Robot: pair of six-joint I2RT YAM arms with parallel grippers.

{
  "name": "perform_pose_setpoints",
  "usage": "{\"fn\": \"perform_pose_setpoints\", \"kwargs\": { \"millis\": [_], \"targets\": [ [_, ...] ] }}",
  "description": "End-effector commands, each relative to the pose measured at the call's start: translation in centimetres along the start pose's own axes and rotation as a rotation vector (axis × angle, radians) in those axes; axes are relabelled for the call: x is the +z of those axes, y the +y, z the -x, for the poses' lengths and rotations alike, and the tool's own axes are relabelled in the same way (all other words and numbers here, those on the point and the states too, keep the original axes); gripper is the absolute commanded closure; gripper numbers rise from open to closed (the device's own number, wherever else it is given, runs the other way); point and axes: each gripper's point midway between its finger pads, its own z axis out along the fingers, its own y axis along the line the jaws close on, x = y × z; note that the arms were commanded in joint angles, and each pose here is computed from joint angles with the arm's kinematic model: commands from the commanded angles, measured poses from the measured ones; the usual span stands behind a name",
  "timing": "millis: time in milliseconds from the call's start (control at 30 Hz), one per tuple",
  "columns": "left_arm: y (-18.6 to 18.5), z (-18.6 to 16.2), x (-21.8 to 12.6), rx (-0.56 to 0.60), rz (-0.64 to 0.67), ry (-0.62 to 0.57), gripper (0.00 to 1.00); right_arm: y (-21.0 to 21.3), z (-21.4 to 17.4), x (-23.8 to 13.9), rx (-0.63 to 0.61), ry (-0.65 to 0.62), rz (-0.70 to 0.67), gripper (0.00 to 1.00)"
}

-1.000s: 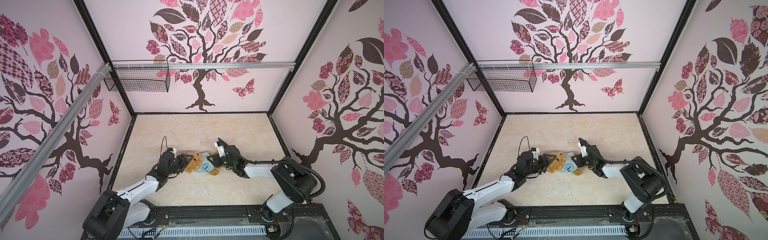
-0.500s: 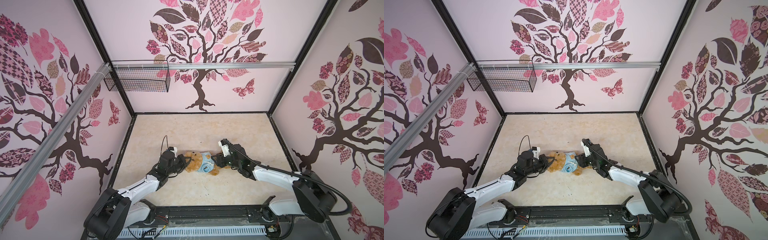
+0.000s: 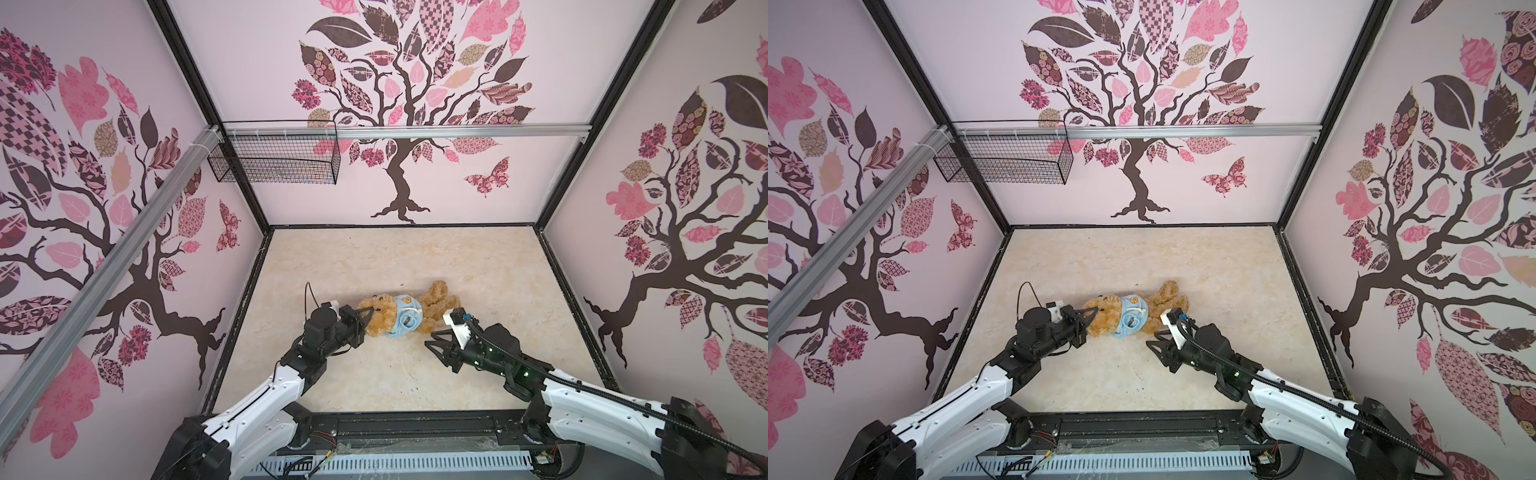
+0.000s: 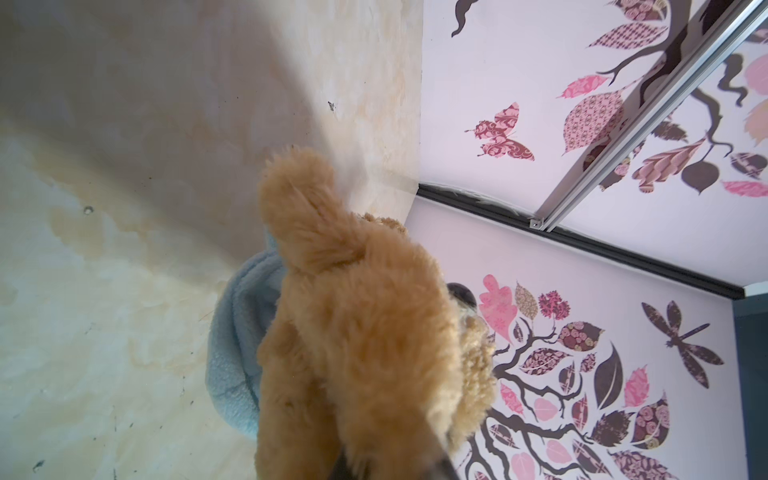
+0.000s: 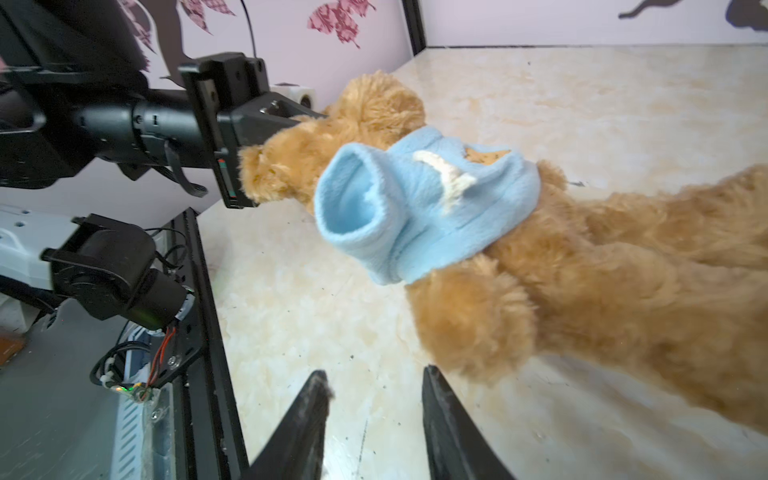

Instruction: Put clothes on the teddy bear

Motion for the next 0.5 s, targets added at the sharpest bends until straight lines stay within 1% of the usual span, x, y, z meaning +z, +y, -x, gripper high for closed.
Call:
{"fn": "perform_pose_setpoints", "kwargs": {
  "millis": [0,167,233,333,467],
  "targets": [
    [-3.6,0.5,-1.2,-0.063,-0.062,-0.057,1.0,1.1,1.8,0.3,-0.083,-0.101,-0.003,0.61],
    [-5.1,0.1,-1.8,-0.074,-0.099,-0.049,1.0,0.9,1.9,2.0,-0.094,-0.12,-0.011,0.66],
    [-5.6,-0.3,-1.7,-0.075,-0.102,-0.026,1.0,0.5,2.3,2.4,-0.09,-0.158,-0.027,0.68],
    [-6.0,-0.7,-1.5,-0.075,-0.106,-0.004,1.0,-0.4,3.0,2.8,-0.091,-0.21,-0.075,0.69],
    [-6.5,-0.9,-1.4,-0.082,-0.116,0.009,1.0,-1.3,3.4,3.6,-0.125,-0.236,-0.124,0.69]
  ]
}}
